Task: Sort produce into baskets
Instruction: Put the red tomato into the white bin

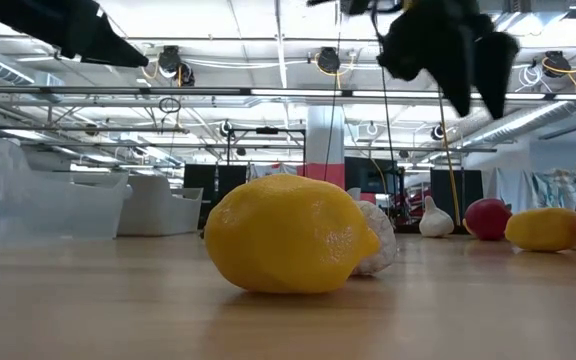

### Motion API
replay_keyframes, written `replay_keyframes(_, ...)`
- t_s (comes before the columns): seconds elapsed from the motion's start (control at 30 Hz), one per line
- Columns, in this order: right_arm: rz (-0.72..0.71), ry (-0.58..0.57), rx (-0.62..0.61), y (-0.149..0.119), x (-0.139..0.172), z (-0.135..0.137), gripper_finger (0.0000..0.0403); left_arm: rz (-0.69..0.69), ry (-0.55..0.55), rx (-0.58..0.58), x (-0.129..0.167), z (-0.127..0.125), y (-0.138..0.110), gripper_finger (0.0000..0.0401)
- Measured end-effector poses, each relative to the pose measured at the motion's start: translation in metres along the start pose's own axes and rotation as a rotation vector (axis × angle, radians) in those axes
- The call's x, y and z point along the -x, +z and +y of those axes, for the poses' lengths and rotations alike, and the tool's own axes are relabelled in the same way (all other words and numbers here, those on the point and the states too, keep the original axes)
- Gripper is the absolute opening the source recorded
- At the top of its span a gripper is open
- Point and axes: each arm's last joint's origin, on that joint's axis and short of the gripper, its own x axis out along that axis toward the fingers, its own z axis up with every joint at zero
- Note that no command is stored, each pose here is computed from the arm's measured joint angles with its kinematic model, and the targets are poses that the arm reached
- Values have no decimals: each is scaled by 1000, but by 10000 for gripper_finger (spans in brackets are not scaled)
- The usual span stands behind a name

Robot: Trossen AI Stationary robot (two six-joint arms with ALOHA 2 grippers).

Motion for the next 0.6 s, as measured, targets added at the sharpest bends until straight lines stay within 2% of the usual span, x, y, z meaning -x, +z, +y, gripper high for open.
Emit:
replay_keyframes(0.27,56,-128,9,-38,-40,10,380,-1,0,4,0,0,0,264)
replay_keyframes(0.47,95,-191,25,-45,-61,6,380,-3,0,26,0,0,0,264)
replay_keyframes(0.6,107,-188,50,-43,-74,3,380,-5,0,28,0,0,1,264)
